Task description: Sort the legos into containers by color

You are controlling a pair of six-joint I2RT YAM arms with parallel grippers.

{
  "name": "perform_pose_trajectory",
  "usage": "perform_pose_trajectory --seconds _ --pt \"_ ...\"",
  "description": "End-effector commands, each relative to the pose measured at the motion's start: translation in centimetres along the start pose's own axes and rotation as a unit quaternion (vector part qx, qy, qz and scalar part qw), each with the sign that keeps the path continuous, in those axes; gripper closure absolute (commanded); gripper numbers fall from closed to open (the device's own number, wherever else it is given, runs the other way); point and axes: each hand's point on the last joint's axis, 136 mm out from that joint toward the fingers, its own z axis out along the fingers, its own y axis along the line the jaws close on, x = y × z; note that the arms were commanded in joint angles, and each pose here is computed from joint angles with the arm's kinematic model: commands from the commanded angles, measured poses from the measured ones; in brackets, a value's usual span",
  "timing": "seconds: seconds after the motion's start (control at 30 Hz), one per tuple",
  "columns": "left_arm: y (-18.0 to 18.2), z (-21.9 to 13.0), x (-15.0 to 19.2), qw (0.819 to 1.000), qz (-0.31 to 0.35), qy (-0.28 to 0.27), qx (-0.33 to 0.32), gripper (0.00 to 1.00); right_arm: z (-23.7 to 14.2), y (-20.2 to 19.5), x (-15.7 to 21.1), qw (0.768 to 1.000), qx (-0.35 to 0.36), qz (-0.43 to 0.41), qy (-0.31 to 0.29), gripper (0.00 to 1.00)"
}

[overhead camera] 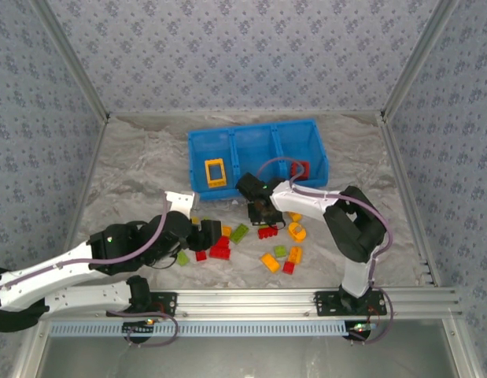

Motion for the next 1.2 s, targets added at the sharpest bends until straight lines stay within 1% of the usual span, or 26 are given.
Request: perform_pose_trajectory --seconds 0.0,0.07,0.17,0.2,0.3,0.37,0.5,0.63,0.8,0.87,0.97,1.07,1.17 --pt "-0.9 -0.2 -0.8 1.000 0.000 -0.015 0.012 0.28 -3.7 -1.2 -1.5 0.998 0.016 -0.001 -0.055 0.80" --pt "-1.2 -0.1 -1.2 1.000 0.003 -0.021 0.014 0.28 -5.7 -1.2 -3.3 0.997 0.009 -0.003 -0.081 0.80" --pt "-1.6 0.3 -1.9 0.999 0.010 -0.033 0.004 0.28 -7.1 -0.6 -6.5 0.994 -0.014 -0.001 -0.106 0.79" --pt "-1.6 0.5 -2.1 0.999 0.010 -0.039 -0.001 0.28 -7.2 -0.4 -7.4 0.994 -0.016 -0.015 -0.109 0.79" --pt "-1.9 1.2 -2.7 0.998 0.011 -0.052 -0.014 0.29 -6.4 -0.2 -10.8 0.993 -0.020 -0.012 -0.117 0.79" --pt "-2.8 1.6 -3.5 0.998 0.005 -0.067 -0.008 0.29 -5.6 -0.1 -13.0 0.992 -0.016 -0.011 -0.123 0.79" --pt "-3.5 2.5 -3.9 0.997 0.008 -0.072 -0.012 0.29 -4.0 -0.3 -16.4 0.992 -0.002 -0.008 -0.128 0.79" --pt "-3.9 3.1 -3.8 0.997 0.014 -0.068 -0.015 0.29 -1.5 -0.2 -18.0 0.994 -0.003 -0.003 -0.112 0.79" --pt "-4.1 3.4 -3.4 0.998 0.013 -0.063 -0.012 0.29 0.3 -0.3 -19.8 0.993 -0.009 0.004 -0.119 0.78" --pt "-3.9 3.6 -3.3 0.998 0.011 -0.061 -0.016 0.29 1.0 -0.2 -20.0 0.994 -0.010 0.004 -0.110 0.75" --pt "-3.2 3.6 -2.9 0.998 0.006 -0.057 -0.029 0.29 1.8 -0.1 -20.0 0.996 -0.010 0.003 -0.094 0.67" --pt "-2.4 3.4 -2.4 0.998 -0.003 -0.049 -0.040 0.29 0.8 0.0 -20.2 0.995 -0.013 0.002 -0.101 0.59" --pt "-1.6 3.2 -2.3 0.997 -0.014 -0.056 -0.048 0.29 -1.9 0.3 -20.8 0.992 -0.022 0.000 -0.126 0.53"
